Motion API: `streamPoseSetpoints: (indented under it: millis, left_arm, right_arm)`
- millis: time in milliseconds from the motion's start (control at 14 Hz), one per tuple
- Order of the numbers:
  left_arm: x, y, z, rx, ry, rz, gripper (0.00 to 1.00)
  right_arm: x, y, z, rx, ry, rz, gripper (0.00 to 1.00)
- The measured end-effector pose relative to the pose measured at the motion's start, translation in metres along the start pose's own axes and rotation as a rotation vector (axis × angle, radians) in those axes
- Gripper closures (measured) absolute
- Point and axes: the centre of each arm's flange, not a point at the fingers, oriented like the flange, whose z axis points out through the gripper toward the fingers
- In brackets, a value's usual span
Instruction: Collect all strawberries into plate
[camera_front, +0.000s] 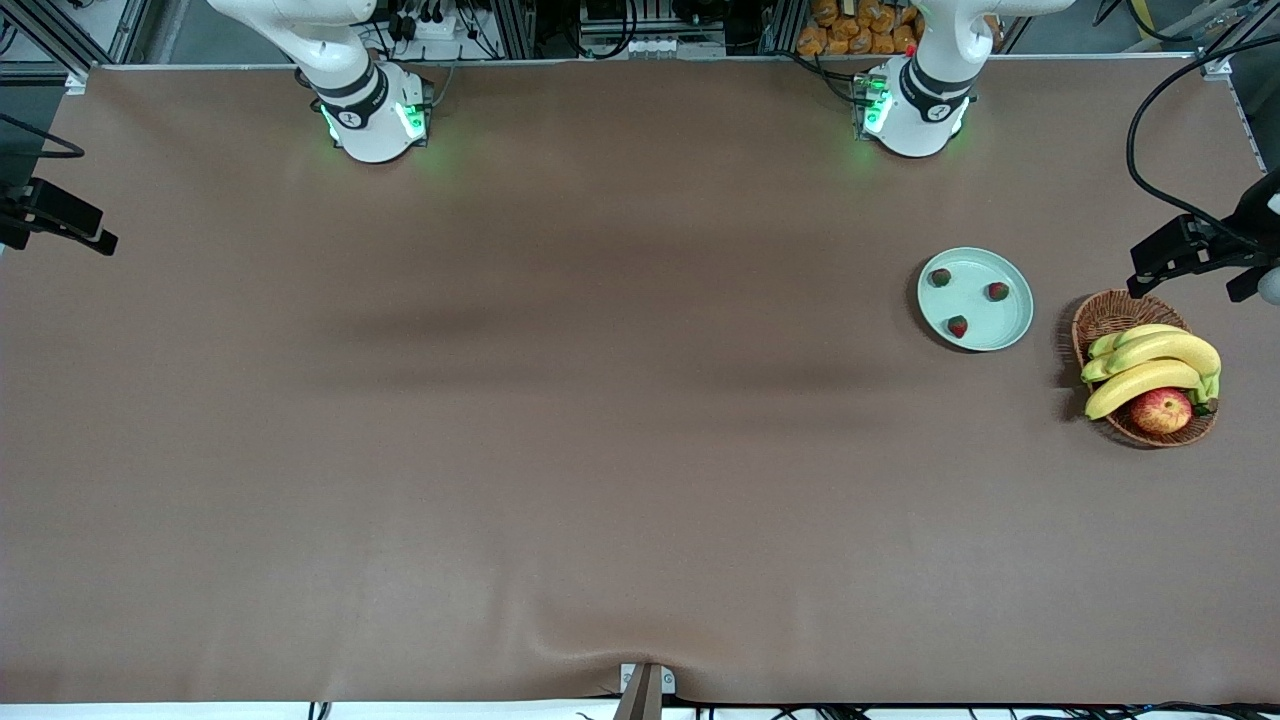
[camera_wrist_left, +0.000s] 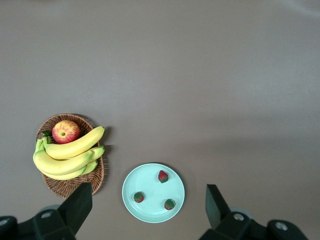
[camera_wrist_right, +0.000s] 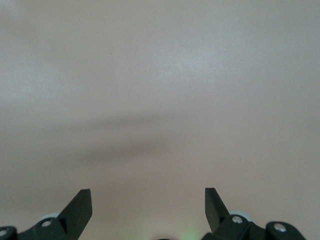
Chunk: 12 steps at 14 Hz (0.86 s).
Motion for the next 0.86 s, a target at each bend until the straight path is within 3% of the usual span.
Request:
streamPoseSetpoints:
  millis: [856]
  left_arm:
    - [0.0013, 0.0001, 0.0032, 0.0, -0.006, -0.004, 0.0]
  right_arm:
    - [0.0, 0.0, 0.0, 0.0, 0.0, 0.0, 0.0]
